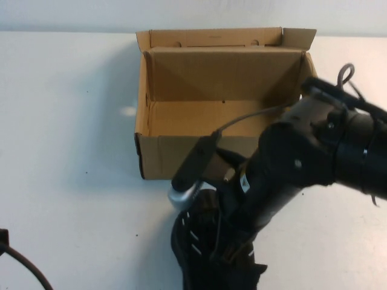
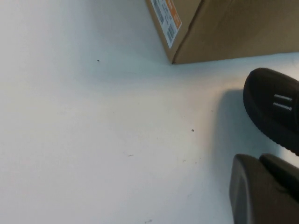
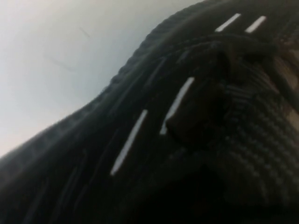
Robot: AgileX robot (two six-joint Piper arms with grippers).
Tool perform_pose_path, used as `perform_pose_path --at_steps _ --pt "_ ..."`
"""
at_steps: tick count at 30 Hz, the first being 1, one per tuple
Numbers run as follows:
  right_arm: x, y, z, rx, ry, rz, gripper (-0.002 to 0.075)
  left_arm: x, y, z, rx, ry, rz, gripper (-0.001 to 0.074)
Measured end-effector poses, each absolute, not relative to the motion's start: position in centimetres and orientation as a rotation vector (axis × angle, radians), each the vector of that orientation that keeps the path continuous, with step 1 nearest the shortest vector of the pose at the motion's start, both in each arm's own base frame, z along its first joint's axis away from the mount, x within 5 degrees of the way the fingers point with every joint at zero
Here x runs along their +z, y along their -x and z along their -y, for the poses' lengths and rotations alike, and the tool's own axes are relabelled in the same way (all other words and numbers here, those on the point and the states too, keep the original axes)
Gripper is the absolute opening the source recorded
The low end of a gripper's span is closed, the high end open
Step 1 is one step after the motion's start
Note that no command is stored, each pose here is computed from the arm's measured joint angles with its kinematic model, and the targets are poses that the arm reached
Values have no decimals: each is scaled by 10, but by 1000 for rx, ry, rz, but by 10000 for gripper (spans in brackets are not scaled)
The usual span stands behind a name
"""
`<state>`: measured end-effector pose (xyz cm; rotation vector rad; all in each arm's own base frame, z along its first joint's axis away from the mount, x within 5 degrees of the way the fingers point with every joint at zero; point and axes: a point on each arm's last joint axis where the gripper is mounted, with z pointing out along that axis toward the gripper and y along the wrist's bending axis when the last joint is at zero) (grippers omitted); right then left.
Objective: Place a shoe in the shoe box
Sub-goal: Pick up the shoe from the table, then hand over the shoe
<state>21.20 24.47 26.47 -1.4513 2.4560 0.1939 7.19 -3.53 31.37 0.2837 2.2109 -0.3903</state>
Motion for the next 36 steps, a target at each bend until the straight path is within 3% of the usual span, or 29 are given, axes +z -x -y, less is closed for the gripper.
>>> perform_pose_path --at_steps 10,13,19,22,29,36 --pt "353 -213 -263 450 1251 -2475 63 331 -66 46 -455 -505 -2089 24" --pt "372 -215 -263 464 1159 -2465 63 348 -62 49 -461 -590 -1992 128" --pt "388 -229 -261 395 881 -2487 62 370 -55 54 -490 -661 -1870 491" --pt "386 -237 -265 354 814 -2511 62 373 -54 56 -506 -693 -1839 565" --pt "367 -255 -285 309 789 -2611 61 373 -53 59 -499 -795 -1796 594" --pt "373 -268 -301 358 750 -2582 60 366 -68 64 -513 -865 -1856 596"
